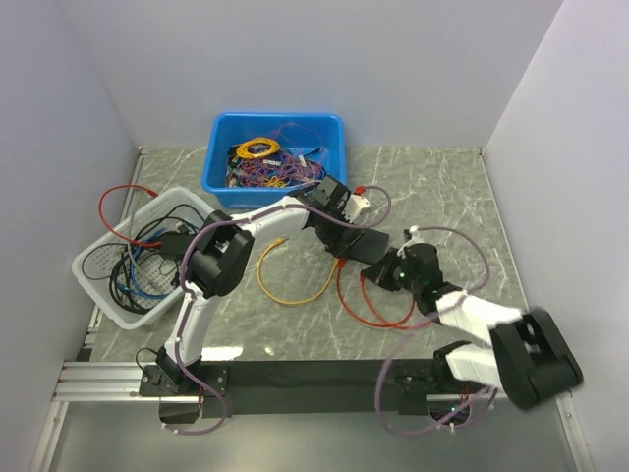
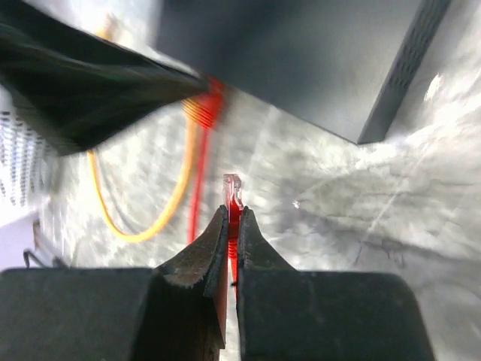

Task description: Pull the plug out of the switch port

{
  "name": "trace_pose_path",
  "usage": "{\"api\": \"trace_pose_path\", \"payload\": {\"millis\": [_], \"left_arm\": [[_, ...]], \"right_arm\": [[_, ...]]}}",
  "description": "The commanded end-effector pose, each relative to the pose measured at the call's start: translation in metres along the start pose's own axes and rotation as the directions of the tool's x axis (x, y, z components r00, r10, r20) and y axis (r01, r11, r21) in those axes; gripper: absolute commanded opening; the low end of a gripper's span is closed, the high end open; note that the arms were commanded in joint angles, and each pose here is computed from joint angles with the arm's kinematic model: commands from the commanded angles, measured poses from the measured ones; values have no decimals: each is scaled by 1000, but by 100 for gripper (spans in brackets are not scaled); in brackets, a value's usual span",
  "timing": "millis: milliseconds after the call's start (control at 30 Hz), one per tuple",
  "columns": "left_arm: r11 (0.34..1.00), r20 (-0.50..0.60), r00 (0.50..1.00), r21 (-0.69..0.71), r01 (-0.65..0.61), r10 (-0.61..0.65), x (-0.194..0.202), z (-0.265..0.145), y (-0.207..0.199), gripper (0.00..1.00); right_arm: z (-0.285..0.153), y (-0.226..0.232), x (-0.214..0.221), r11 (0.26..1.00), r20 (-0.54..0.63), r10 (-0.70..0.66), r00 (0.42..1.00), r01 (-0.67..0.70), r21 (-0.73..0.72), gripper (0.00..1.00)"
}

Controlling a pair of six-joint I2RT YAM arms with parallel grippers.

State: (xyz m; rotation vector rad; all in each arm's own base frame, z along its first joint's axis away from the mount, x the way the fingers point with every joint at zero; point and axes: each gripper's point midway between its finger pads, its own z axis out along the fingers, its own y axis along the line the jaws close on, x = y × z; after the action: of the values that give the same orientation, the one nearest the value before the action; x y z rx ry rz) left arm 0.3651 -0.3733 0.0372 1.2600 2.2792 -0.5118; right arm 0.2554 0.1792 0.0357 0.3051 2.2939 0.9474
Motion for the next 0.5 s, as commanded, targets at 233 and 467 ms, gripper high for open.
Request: {"api": "trace_pose_path", "payload": {"millis": [233, 467], "left_arm": [[979, 142, 979, 118, -167, 149, -71, -93, -35, 99], [861, 320, 901, 322, -394, 292, -101, -182, -108, 99]], "right_arm": [[-125, 91, -148, 971, 562, -235, 793, 221, 94, 0], [-233, 175, -210, 964, 807, -154, 570, 267, -4, 0]]}}
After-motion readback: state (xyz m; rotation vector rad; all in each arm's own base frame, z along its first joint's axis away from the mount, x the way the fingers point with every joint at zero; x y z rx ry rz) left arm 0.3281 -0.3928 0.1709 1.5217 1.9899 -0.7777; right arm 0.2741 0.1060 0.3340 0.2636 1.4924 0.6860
